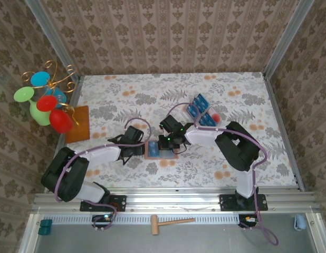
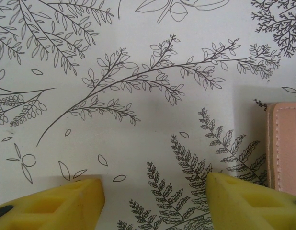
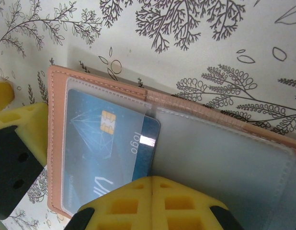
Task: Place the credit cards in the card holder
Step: Insert the credit card into the card slot.
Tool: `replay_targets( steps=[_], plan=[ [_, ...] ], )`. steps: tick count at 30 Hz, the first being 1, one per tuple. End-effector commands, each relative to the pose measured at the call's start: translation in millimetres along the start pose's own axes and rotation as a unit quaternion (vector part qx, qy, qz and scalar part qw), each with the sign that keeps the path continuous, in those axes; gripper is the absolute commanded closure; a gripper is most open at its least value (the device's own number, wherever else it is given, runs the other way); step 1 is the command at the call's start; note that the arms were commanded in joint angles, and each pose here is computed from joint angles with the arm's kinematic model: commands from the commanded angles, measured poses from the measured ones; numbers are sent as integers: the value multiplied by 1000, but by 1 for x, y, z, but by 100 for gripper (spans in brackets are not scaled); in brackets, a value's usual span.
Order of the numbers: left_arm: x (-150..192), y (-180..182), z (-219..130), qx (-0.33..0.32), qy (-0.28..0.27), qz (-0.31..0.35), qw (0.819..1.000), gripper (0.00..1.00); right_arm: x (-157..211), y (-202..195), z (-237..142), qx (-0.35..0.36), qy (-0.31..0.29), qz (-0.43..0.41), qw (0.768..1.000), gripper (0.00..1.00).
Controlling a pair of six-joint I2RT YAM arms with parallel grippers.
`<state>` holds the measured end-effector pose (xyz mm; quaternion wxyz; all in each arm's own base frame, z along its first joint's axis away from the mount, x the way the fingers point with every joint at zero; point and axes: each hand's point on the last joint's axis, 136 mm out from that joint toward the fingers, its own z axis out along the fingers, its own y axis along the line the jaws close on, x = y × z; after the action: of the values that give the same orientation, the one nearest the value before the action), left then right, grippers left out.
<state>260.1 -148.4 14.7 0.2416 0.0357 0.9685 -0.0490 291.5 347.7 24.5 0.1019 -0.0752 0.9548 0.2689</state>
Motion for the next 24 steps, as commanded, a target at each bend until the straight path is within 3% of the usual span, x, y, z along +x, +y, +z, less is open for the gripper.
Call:
replay_targets(
  steps=[1, 12, 19, 24],
  plan=[
    [19, -16, 13, 38, 37, 6, 999, 38, 6, 7, 4, -3, 18, -5, 1000, 100],
    [14, -23, 10, 45, 33, 12, 998, 38, -7, 3, -26, 9, -12, -8, 1000, 100],
    [12, -29, 7, 52, 27, 11, 998, 38, -17, -18, -58, 28, -38, -3, 999, 80],
    [12, -21, 3, 36, 23, 1, 999, 37, -14, -33, -61, 43, -31, 1, 999, 70]
  ],
)
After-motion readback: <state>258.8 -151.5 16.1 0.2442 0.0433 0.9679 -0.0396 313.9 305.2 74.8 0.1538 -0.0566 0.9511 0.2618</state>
